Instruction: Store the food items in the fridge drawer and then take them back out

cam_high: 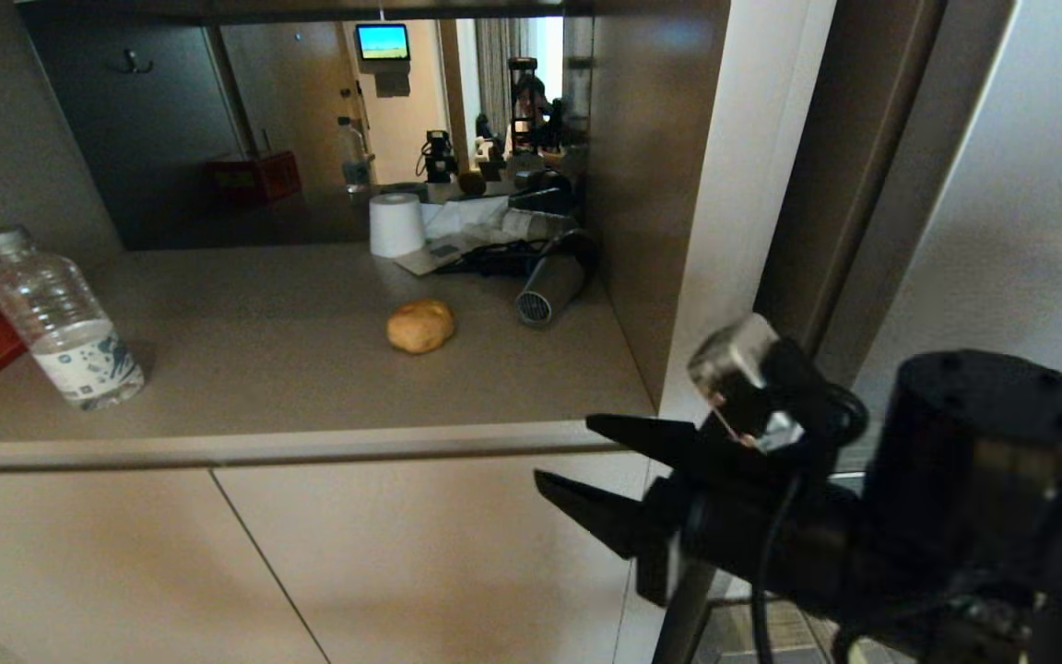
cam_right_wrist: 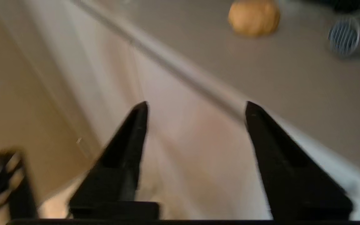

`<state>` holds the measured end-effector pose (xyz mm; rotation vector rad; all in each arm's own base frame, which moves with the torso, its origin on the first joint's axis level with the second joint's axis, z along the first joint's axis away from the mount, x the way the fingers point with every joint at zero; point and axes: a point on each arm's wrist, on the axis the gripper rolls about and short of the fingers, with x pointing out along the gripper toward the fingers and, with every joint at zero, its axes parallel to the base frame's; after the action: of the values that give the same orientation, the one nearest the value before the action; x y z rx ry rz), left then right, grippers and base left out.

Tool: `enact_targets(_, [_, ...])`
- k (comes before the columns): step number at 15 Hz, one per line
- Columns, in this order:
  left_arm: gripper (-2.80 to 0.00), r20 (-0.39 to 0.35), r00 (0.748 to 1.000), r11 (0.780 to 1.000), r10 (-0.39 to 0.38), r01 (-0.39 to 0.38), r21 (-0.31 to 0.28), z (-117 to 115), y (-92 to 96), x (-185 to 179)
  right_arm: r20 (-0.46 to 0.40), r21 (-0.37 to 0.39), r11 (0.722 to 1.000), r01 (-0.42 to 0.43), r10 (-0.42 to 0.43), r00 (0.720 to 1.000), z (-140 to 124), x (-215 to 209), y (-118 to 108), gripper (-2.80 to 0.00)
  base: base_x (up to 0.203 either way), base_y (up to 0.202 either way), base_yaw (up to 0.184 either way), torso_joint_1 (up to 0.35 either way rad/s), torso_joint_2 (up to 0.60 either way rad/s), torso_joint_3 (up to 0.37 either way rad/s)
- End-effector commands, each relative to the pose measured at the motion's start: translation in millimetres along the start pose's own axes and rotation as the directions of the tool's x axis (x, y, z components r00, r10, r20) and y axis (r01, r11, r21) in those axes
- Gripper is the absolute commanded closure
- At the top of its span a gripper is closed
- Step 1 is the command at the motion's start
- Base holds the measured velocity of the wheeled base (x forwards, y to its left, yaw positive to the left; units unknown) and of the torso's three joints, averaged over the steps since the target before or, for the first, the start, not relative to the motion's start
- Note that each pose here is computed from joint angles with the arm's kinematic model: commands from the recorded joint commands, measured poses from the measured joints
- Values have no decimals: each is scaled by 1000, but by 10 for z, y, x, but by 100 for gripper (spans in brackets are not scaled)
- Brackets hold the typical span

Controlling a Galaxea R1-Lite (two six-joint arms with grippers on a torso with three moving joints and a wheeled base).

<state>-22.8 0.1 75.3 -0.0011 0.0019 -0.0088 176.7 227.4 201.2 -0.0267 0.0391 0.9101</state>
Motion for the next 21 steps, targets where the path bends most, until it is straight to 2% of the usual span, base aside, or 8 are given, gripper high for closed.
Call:
enact_targets(1, [0,-1,1000,1000,0,0,1,1,0,1,-25,-3,1000,16,-16,1000,-116,409,2,-280,0,0,0,0,0,0])
enact_targets(4, [0,-2,1000,1000,0,0,1,0,0,1,29,-19,996,85,-85,996,-63,870,-24,-280,0,0,0,0,0,0])
enact_targets(7, [0,-1,1000,1000,0,0,0,1,0,1,82,-96,983,154,-146,986,-74,1290,-96,-280,0,0,0,0,0,0])
enact_targets(10, [0,-1,1000,1000,0,0,0,1,0,1,161,-169,968,185,-158,974,26,1515,-121,-280,0,0,0,0,0,0])
enact_targets(13, [0,-1,1000,1000,1,-1,0,1,0,1,250,-179,958,225,-177,952,175,1747,-192,-280,0,0,0,0,0,0])
enact_targets(17, [0,-1,1000,1000,0,0,0,1,0,1,321,-168,942,290,-226,920,221,2100,-418,-280,0,0,0,0,0,0])
enact_targets(18, [0,-1,1000,1000,0,0,0,1,0,1,329,-166,939,300,-234,915,215,2173,-469,-280,0,0,0,0,0,0])
enact_targets(21, [0,-1,1000,1000,0,0,1,1,0,1,268,-176,945,276,-223,937,91,2256,-562,-280,0,0,0,0,0,0])
